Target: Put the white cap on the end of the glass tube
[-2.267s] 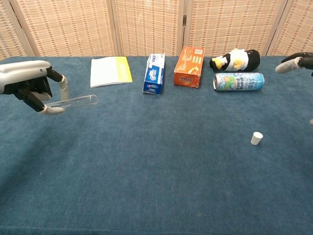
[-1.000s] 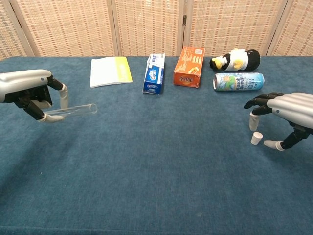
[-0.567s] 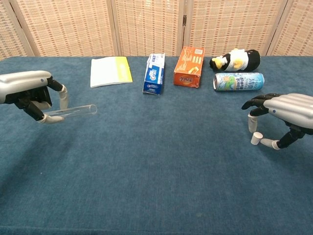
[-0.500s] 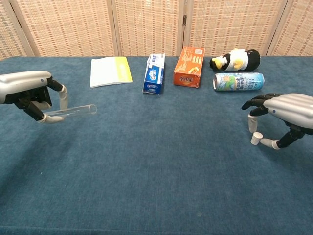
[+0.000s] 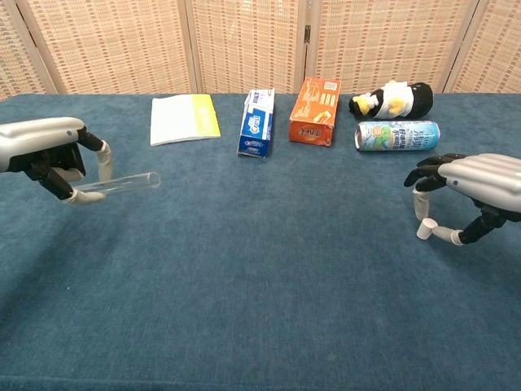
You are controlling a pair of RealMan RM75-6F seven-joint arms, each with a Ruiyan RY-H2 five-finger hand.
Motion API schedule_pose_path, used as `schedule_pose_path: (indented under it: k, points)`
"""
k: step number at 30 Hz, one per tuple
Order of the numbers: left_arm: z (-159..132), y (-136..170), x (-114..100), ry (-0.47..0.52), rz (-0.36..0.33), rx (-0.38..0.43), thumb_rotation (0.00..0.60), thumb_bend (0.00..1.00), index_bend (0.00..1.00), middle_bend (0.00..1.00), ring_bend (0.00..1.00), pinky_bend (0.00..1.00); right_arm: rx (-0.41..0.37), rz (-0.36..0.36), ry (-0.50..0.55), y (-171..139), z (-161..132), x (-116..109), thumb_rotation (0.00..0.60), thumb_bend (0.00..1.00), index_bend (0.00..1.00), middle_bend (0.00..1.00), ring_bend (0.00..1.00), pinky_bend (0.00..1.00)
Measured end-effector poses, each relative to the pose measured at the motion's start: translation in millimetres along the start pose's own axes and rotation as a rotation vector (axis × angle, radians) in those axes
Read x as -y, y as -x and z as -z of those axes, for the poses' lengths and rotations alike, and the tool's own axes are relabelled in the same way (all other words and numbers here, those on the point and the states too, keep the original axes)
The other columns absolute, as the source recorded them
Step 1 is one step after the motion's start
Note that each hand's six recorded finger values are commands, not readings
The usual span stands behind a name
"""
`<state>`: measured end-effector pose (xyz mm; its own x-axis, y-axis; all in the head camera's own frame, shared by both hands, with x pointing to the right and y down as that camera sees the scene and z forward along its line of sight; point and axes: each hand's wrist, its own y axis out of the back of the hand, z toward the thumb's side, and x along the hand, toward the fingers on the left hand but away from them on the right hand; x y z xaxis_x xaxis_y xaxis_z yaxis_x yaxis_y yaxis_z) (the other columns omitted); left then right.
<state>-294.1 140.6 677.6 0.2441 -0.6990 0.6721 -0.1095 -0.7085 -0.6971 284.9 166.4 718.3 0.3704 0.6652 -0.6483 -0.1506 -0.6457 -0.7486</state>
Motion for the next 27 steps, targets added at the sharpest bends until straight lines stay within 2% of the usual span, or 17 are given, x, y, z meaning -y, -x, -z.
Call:
schedule_pose_path:
  k: [8, 14, 21, 27]
  points:
    - [-4.9, -5.2, -10.3, 0.059, -0.002, 0.004, 0.600, 0.33, 0.62, 0.99, 0.98, 1.00, -0.025, 0.064, 0.030, -4.2, -6.2, -27.8, 0.600, 0.47, 0.60, 0.23, 0.00, 0.00]
    - [-16.1, -11.1, -18.4, 0.113, 0.004, 0.015, 0.600, 0.34, 0.63, 0.99, 0.98, 1.00, -0.076, 0.154, 0.099, -8.8, -22.0, -73.7, 0.600, 0.49, 0.63, 0.25, 0.00, 0.00]
    - [-38.5, -19.1, -25.8, 0.206, 0.040, 0.035, 0.600, 0.35, 0.63, 0.99, 0.98, 1.00, -0.197, 0.295, 0.216, -8.0, -57.1, -143.1, 0.600, 0.51, 0.66, 0.27, 0.00, 0.00]
    - [-60.3, -23.9, -30.7, 0.291, 0.083, 0.046, 0.600, 0.35, 0.63, 0.99, 0.98, 1.00, -0.293, 0.343, 0.273, -1.1, -88.4, -168.1, 0.600, 0.51, 0.67, 0.28, 0.00, 0.00]
